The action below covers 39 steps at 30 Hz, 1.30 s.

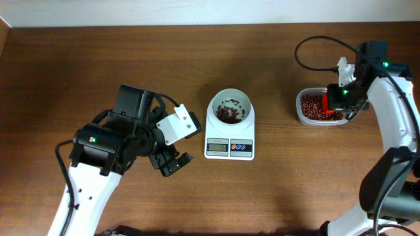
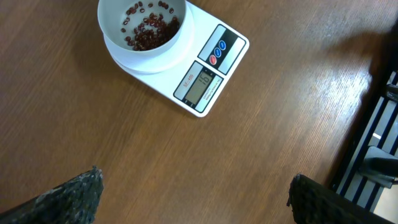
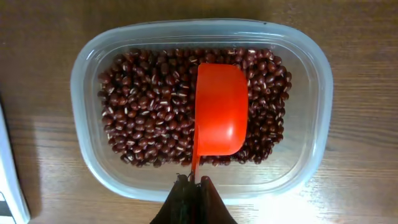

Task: Scoop and weigh 50g on scale
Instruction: 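Move the empty scoop back and dip it into the bean tub, then carry the filled scoop from the tub over the white bowl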

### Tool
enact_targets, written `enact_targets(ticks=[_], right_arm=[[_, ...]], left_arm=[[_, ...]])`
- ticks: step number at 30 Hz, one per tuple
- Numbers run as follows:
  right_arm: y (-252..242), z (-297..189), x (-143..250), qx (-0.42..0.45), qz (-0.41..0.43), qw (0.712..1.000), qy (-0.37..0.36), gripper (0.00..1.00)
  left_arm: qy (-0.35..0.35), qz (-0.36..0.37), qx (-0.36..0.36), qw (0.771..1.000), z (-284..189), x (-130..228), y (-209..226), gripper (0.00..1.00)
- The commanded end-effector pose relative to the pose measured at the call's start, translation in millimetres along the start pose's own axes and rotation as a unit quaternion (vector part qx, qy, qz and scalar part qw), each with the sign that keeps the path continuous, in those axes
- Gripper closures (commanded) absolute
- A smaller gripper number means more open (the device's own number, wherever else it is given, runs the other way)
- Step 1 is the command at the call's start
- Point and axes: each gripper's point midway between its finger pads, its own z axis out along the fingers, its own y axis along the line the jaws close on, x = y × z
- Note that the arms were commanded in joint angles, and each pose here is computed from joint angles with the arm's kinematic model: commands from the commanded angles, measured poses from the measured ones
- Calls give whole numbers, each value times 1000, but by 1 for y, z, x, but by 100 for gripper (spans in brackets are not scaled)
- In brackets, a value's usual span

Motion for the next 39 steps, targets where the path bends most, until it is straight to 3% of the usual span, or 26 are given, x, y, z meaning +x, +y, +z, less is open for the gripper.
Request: enact_targets(ticks=[1, 6, 10, 18, 25, 39], right_arm=[[0, 8, 1, -8, -17, 1000, 7, 96], [37, 20, 11, -122, -43, 991, 20, 96], [38, 16, 14, -151, -25, 988, 22, 96], [7, 43, 19, -210, 49, 976, 34, 96], [-9, 14, 14, -323, 112, 939, -21, 96], [-35, -13, 18, -388, 168, 904, -68, 96]], left_arm=[[-9, 5, 0, 1000, -4, -5, 1, 1], [-9, 5, 0, 1000, -4, -5, 1, 1], [-9, 5, 0, 1000, -4, -5, 1, 1], [-9, 5, 0, 1000, -4, -5, 1, 1], [-9, 5, 0, 1000, -4, -5, 1, 1], [-9, 5, 0, 1000, -4, -5, 1, 1]])
